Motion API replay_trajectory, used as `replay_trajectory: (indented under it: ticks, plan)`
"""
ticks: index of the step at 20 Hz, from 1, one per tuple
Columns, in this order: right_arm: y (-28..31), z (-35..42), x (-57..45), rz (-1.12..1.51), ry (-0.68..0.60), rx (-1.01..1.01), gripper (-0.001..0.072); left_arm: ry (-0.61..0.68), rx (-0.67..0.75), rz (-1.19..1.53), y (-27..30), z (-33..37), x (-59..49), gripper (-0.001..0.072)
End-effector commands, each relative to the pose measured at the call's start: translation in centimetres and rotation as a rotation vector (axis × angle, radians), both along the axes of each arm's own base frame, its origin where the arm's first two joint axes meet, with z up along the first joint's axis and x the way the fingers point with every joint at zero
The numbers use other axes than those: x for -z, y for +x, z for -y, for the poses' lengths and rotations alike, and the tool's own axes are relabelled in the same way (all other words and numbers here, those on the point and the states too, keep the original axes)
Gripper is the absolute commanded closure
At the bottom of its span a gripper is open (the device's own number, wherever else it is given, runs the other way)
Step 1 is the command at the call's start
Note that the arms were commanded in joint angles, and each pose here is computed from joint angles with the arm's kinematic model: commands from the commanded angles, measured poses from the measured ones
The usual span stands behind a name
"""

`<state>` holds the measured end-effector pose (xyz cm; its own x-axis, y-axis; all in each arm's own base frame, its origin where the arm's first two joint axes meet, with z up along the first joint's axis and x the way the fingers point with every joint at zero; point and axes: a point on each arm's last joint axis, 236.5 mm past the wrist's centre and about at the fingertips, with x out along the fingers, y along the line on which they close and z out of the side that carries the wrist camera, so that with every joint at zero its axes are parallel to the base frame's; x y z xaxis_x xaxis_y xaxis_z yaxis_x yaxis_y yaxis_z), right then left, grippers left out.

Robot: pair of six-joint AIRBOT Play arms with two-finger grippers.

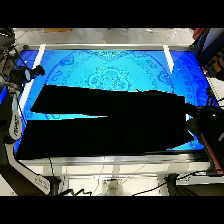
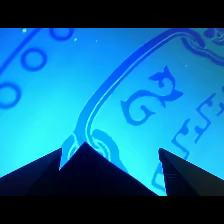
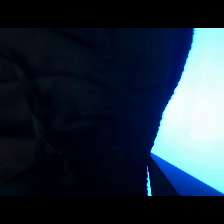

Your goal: Fold the clothes and pants, and hang the long-sleeved shirts on hangers.

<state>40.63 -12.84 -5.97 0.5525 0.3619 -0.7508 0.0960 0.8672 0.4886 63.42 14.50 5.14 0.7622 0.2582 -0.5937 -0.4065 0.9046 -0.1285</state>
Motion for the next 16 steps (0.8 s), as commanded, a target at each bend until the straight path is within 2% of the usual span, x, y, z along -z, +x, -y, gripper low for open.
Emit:
replay_trajectory:
  ticks: [1, 2, 3, 5, 7, 8, 10, 11, 13, 16]
  plan:
    - [1.0, 1.1, -1.4, -0.013, 0.033, 0.097, 0.0131, 0.075, 0.07, 0.046, -0.6, 1.8, -5.2, 0.0011]
    - [1.2, 1.6, -2.2, -0.021, 0.036, 0.131, 0.0133, 0.118, 0.102, 0.042, -1.2, 2.3, -7.1, 0.0012]
    - [1.1, 2.0, -3.2, -0.035, 0.025, 0.143, 0.0215, 0.16, 0.132, 0.025, -2.3, 2.9, -8.8, 0.0012]
    - [-0.1, 2.1, -5.3, -0.044, -0.043, 0.092, 0.0688, 0.166, 0.143, 0.003, -4.7, 3.8, -11.7, 0.0013]
    - [-2.0, 2.3, -8.0, -0.048, -0.086, 0.092, 0.0684, 0.143, 0.142, -0.024, -7.1, 4.7, -13.6, 0.0027]
    - [-3.3, 2.6, -9.2, -0.062, -0.104, 0.102, 0.0685, 0.138, 0.143, -0.04, -8.2, 5.1, -14.3, 0.0163]
    - [-8.1, 3.5, -10.1, -0.167, -0.158, 0.143, 0.0685, 0.127, 0.142, -0.075, -10.0, 5.6, -15.1, 0.0551]
    - [-11.2, 3.9, -9.6, -0.243, -0.174, 0.179, 0.0685, 0.122, 0.144, -0.092, -10.8, 6.0, -15.3, 0.0694]
    - [-17.5, 3.2, -7.7, -0.377, -0.14, 0.256, 0.0685, 0.137, 0.173, -0.113, -11.4, 6.9, -15.5, 0.0698]
    - [-22.8, -0.6, -4.9, -0.405, -0.044, 0.311, 0.0685, 0.19, 0.296, -0.136, -11.2, 9.5, -15.2, 0.0698]
